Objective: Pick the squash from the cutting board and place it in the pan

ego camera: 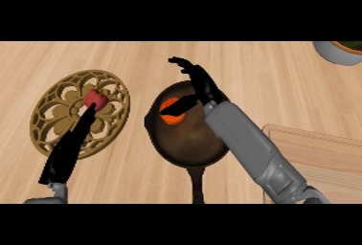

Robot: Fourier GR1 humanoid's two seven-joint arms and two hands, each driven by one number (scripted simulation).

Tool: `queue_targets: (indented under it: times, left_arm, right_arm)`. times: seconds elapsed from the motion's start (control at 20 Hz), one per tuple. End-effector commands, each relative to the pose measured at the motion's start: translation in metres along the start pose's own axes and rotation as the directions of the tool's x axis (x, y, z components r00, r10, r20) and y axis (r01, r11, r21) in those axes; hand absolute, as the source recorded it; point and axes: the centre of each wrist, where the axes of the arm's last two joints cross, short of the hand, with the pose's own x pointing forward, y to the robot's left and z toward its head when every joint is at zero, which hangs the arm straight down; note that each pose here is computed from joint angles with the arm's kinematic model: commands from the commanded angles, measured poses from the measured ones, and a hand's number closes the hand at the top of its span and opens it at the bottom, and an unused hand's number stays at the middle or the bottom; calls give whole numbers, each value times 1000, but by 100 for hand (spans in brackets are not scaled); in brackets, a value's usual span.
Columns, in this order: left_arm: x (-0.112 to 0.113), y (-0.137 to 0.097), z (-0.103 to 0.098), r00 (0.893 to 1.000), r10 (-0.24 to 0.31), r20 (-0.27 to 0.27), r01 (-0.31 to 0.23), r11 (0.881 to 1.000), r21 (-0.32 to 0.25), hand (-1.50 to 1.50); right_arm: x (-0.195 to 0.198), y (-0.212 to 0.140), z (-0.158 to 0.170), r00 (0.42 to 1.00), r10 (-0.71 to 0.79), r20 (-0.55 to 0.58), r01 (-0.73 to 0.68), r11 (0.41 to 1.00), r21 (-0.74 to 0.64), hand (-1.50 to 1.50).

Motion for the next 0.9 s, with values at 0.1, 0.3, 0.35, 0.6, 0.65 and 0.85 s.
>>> queue_targets:
  times: [0.1,0.3,0.35,0.6,0.65,0.85]
  left_arm:
    - [1,6,10,1000,8,4,-8,1000,24,0]
    - [-15,7,13,1000,-4,-22,6,998,59,0]
    - [-24,13,11,999,-2,-36,4,999,51,0]
    - [-22,7,33,999,15,-43,-12,997,73,0]
    - [-8,14,11,1000,9,-27,-7,998,62,0]
    - [0,5,9,999,30,-39,-27,997,72,0]
  right_arm:
    - [-10,-13,-6,987,-160,12,159,959,-235,-150]
    - [-23,-46,-13,974,-227,-23,206,918,-340,-150]
    - [-30,-68,-12,975,-221,-14,202,916,-346,-150]
    - [-65,-130,6,977,-204,60,212,907,-365,-150]
    - [-84,-117,13,977,-206,49,209,904,-372,-150]
    - [-101,-196,36,984,-161,79,179,907,-382,-150]
